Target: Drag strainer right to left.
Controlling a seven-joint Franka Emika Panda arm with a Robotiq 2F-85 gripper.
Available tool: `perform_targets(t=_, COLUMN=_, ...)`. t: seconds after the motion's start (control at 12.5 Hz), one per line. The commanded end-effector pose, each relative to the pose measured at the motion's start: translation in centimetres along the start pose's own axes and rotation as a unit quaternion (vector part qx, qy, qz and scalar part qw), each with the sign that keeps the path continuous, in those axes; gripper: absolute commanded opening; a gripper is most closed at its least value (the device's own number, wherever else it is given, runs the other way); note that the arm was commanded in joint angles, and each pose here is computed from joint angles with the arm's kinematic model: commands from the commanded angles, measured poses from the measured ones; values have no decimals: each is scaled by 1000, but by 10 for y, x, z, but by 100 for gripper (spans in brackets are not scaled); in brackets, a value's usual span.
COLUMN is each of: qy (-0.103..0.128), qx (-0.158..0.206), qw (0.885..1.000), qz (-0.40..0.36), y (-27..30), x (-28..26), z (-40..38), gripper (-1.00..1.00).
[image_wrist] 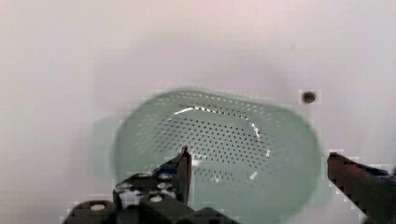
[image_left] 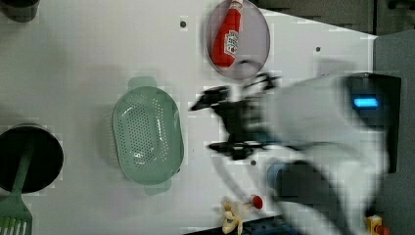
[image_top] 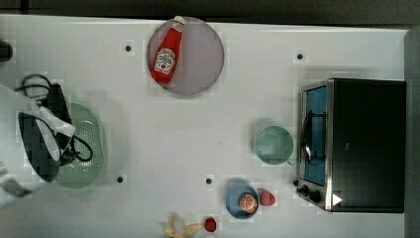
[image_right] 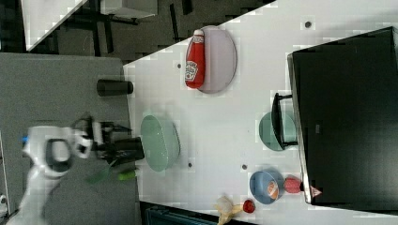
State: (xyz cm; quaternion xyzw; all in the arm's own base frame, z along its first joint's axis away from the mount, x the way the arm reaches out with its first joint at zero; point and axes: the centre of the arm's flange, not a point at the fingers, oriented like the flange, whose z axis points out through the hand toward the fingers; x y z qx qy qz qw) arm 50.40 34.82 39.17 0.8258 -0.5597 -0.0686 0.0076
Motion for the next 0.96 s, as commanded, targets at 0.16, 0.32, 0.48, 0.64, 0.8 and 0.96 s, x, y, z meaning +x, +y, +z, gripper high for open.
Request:
perform_targets(t=0.16, qy=6, qx=63, qw=995, qz=-82, y=55, x=183, z=-167, gripper=100)
perform_targets(t=0.32, qy=45, qx=53, qw=989, qz=-127, y=96, x=254, z=-202, gripper=100)
perform_targets(t=0.48, qy=72, qx=34, qw=985, qz=-153, y=136, x=310, z=-224, gripper=100)
perform_targets(t=0.64, qy=63, qx=46, qw=988, qz=-132, y=166, x=345, z=-239, gripper=100)
perform_targets(t=0.8, qy=53, qx=52, qw=991, qz=-111, y=186, x=369, z=-244, gripper=100)
perform_targets(t=0.96, qy=51, qx=54, qw=991, qz=-109, y=190, x=375, z=-244, gripper=100)
